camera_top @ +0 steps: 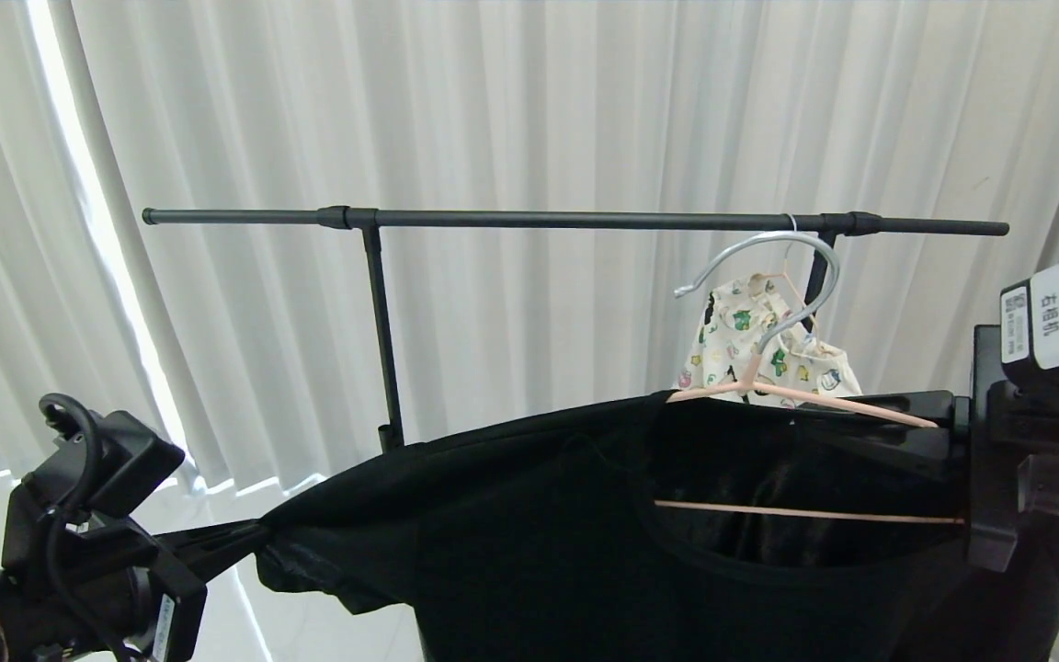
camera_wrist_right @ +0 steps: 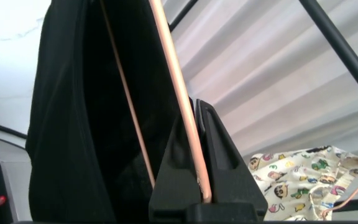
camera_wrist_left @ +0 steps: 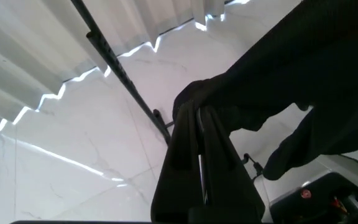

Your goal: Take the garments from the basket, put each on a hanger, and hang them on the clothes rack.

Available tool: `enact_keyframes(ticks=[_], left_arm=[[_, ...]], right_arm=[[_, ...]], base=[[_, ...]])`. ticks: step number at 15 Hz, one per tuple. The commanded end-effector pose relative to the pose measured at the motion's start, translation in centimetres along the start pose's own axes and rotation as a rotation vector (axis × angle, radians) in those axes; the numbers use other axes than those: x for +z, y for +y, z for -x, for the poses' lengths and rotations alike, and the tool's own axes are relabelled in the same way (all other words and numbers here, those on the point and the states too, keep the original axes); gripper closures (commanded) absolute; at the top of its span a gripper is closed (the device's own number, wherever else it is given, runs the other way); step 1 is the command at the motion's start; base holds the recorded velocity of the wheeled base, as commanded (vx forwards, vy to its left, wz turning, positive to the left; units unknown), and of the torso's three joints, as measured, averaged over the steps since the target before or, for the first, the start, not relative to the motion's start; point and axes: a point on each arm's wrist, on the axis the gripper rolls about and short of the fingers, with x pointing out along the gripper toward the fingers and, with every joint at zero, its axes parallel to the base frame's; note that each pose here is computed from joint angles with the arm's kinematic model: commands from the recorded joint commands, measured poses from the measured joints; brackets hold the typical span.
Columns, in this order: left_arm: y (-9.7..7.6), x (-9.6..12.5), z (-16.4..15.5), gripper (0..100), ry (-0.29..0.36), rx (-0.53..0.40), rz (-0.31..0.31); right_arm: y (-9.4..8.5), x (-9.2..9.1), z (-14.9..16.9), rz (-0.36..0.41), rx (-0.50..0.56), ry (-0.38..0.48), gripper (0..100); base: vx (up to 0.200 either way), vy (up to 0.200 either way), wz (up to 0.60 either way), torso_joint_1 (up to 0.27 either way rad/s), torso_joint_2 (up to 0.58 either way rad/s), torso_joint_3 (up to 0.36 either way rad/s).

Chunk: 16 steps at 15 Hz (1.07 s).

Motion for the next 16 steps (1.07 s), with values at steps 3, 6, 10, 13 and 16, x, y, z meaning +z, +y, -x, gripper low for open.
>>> enact_keyframes(ticks=[3,6,10,13,16], left_arm=[[-0.1,0.1,0.1,0,-0.008,-0.001,-0.004],[-0.1,0.1,0.1,0,-0.008,-0.002,-0.003],[-0.1,0.0,0.2,0,-0.011,-0.003,-0.002],[-0.2,0.1,0.6,0,-0.030,-0.002,-0.001],[-0.3,0.2,1.0,0,-0.049,-0.001,0.043]], right_arm=[[0.0,0.0,0.0,0.000,-0.003,-0.001,100],[-0.1,0.1,0.1,0.002,-0.004,-0.002,100],[-0.2,0.0,0.1,-0.001,-0.012,0.002,100],[-0.9,-0.5,0.3,-0.015,-0.049,0.023,100],[-1.4,-1.0,0.5,-0.034,-0.078,0.043,100]], base=[[0.000,0.000,0.00,0.000,0.00,0.000],[0.000,0.000,0.00,0.000,0.00,0.000],[0.000,0.000,0.00,0.000,0.00,0.000],[0.000,0.000,0.00,0.000,0.00,0.000],[0.000,0.000,0.00,0.000,0.00,0.000]])
